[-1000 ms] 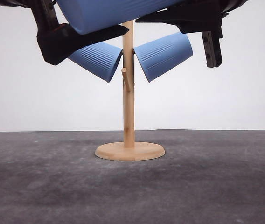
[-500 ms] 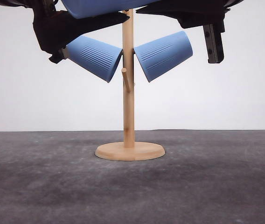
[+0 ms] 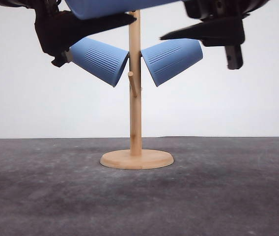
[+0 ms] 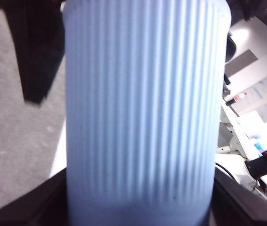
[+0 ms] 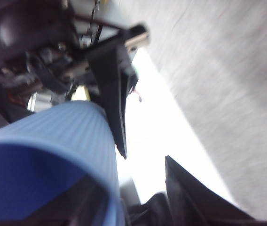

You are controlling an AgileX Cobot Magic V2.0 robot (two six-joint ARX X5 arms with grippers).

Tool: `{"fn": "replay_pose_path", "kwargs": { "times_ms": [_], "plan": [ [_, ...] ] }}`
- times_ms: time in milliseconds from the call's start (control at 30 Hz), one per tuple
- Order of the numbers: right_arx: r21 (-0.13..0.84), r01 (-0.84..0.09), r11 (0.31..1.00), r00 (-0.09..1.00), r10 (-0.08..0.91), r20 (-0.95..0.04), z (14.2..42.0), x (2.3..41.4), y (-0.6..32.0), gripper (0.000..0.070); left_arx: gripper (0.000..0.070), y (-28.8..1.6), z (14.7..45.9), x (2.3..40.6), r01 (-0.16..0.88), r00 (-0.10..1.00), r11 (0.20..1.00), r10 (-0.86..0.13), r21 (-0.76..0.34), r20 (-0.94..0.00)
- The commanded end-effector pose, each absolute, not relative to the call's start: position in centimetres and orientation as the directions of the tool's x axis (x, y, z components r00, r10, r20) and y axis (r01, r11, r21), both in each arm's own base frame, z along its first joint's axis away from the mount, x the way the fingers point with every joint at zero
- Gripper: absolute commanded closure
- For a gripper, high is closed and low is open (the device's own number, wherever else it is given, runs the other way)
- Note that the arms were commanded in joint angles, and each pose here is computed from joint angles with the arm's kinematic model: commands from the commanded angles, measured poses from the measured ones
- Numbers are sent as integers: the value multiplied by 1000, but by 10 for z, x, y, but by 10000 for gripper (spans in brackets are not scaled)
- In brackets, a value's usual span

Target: Place three cups

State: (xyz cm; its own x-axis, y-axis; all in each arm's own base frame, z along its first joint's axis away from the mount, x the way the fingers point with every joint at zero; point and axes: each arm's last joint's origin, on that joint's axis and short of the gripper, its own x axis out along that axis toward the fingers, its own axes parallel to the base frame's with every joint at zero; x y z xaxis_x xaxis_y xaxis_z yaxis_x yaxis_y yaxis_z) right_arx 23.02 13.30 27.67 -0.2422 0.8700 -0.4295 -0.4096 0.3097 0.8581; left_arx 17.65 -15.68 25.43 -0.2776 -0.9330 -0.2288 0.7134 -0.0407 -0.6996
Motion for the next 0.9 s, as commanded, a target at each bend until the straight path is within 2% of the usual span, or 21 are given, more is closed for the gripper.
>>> {"fn": "replay_pose_path", "kwargs": {
  "times_ms": [0,233,333,467,533,667,767,867],
  "plan": [
    [837,-455,303,-195,884,-426,285,236,126,471,349,-160,258,178,704,-284,-44,-933,-709,-223],
    [803,-467,371,-2,907,-421,299,246,79,471,349,-160,256,180,644,-190,96,-941,-759,-280],
    [768,-466,439,74,884,-461,301,247,65,471,350,-160,255,182,570,-151,167,-941,-804,-302],
    [705,-450,548,153,825,-544,301,249,54,471,350,-160,255,183,393,-104,261,-940,-882,-325],
    [679,-448,582,169,800,-575,299,249,52,471,350,-160,255,184,288,-69,309,-937,-906,-341],
    [638,-441,631,190,760,-621,298,249,50,471,350,-160,257,188,145,18,375,-926,-915,-377],
    [607,-438,663,205,732,-650,297,249,49,471,349,-159,258,192,50,95,399,-914,-916,-393],
    [567,-432,701,226,693,-685,296,250,48,471,348,-154,260,199,-29,174,389,-905,-921,-388]
  ]
}}
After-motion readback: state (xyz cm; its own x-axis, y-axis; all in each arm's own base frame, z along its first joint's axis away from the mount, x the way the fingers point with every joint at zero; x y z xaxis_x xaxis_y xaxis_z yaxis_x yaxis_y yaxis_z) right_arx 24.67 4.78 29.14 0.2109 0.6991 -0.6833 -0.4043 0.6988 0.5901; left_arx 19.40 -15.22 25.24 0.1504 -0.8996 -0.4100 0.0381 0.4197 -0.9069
